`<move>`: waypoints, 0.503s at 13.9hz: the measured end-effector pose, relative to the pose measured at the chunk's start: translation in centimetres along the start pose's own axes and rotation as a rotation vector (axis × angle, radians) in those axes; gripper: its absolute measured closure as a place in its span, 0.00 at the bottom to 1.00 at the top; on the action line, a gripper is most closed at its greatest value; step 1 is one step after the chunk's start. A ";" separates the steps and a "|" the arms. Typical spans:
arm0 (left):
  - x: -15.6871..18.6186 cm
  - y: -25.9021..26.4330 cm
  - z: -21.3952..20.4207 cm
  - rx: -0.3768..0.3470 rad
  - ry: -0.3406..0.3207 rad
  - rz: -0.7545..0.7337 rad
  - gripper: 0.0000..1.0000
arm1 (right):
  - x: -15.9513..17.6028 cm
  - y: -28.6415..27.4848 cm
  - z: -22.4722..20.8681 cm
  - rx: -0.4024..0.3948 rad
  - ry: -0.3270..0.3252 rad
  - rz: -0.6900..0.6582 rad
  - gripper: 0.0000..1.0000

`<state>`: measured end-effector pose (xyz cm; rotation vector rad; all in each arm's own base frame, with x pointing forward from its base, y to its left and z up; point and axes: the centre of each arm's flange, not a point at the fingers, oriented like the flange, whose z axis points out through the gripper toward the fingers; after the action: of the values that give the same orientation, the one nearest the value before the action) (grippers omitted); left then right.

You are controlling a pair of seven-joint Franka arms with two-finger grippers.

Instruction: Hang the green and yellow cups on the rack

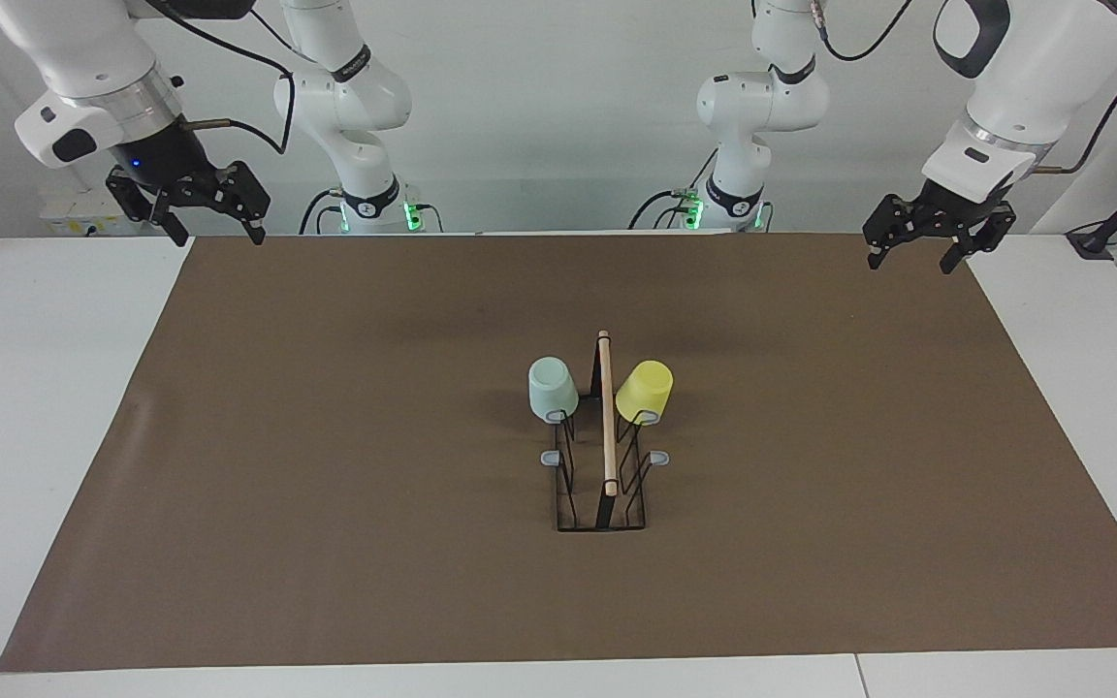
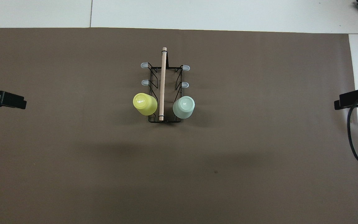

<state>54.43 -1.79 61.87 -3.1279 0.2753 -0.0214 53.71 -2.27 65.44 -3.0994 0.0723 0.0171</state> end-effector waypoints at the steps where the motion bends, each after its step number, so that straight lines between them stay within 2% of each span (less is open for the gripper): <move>1: 0.0 0.0 0.0 0.000 0.000 0.000 0.00 | 0.0 0.0 0.0 0.000 0.002 0.001 0.00; 7: -0.1 -0.1 0.0 -0.001 -0.003 -0.003 0.00 | 0.1 0.2 -0.1 0.000 0.008 0.003 0.00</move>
<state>54.37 -1.63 61.88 -3.1286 0.2708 -0.0163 53.79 -2.45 65.50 -3.0995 0.0773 0.0052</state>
